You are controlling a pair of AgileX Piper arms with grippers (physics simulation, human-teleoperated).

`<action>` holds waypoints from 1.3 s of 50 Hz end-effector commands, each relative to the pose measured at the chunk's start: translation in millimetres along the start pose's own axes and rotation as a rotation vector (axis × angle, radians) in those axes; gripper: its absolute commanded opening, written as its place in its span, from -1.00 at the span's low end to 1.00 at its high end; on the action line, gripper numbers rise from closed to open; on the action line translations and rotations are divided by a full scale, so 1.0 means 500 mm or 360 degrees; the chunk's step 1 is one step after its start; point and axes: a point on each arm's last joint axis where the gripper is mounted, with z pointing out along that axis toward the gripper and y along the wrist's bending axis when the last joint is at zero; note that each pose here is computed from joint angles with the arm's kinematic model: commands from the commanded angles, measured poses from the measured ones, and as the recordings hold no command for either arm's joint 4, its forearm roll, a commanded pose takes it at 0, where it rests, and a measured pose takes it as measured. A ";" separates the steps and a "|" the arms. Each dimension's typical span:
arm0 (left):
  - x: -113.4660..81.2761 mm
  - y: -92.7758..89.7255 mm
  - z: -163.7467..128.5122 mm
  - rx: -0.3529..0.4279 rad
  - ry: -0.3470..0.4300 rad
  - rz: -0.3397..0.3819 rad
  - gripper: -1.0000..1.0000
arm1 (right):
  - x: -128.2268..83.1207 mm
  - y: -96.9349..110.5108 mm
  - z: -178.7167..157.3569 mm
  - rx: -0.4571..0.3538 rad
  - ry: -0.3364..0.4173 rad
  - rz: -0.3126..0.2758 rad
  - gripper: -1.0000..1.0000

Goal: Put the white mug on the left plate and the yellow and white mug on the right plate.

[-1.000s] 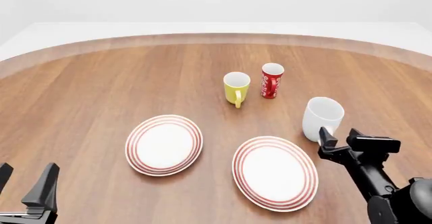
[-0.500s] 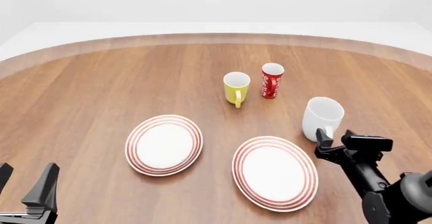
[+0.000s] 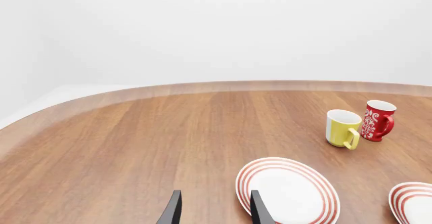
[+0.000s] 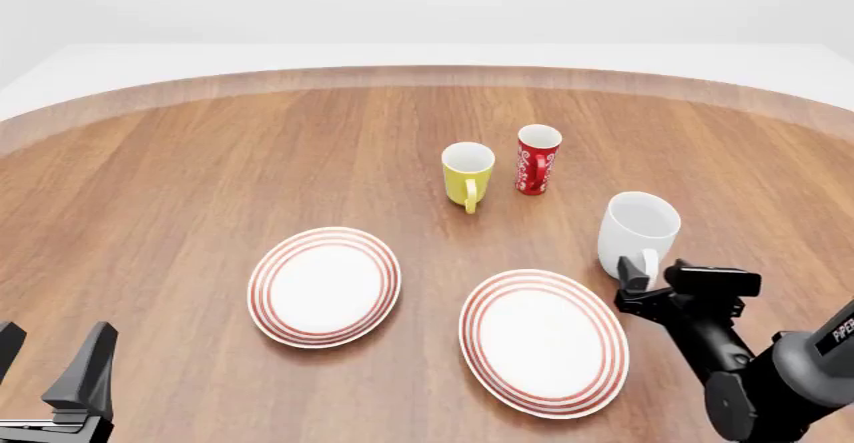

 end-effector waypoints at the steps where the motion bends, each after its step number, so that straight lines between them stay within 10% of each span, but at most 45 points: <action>1: 0.000 0.000 0.000 0.0000 0.0000 0.0000 1.00 | 0.007 0.002 0.009 -0.0008 0.0018 -0.0003 1.00; 40: 0.000 0.000 0.000 0.0000 0.0000 0.0000 1.00 | 0.028 0.001 0.033 -0.0004 0.0066 0.0009 1.00; 41: 0.000 0.000 0.000 0.0000 0.0000 0.0000 1.00 | 0.029 0.001 0.034 -0.0004 0.0067 0.0010 -1.00; 65: 0.000 0.000 0.000 0.0000 0.0000 0.0000 1.00 | 0.017 -0.001 0.022 0.0001 0.0042 0.0009 -1.00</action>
